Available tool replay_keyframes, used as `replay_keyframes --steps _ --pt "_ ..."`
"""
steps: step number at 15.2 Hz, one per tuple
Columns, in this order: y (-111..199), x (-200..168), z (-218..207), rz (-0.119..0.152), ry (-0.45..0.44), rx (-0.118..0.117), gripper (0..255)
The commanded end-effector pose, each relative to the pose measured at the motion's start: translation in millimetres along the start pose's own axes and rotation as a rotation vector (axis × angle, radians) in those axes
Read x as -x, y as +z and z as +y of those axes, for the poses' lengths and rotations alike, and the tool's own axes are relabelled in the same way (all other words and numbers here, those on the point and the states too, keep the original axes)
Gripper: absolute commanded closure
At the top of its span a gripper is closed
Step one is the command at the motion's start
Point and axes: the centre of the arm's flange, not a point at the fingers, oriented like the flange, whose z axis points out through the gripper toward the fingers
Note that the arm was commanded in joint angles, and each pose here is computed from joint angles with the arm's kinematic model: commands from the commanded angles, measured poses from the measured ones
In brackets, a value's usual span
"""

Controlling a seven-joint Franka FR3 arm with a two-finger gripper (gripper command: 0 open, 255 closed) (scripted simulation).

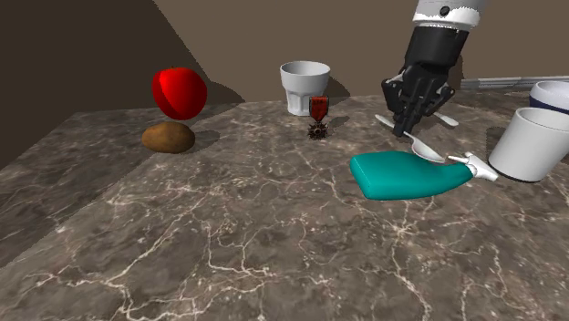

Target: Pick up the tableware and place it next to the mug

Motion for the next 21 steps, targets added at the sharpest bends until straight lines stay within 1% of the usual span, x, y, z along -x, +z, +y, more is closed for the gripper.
replay_keyframes --steps 1,5,12,13,18,21 --pt "10.9 -1.5 2.0 0.001 0.0 0.0 255" --pt "29.4 -4.2 4.9 0.001 0.0 0.0 255" --pt "29.4 -4.2 4.9 0.001 0.0 0.0 255" --pt "29.6 -4.3 4.7 0.001 0.0 0.0 0" --pt "29.4 -4.2 4.9 0.001 0.0 0.0 0" --pt "-10.2 -4.2 4.9 0.001 0.0 0.0 0"
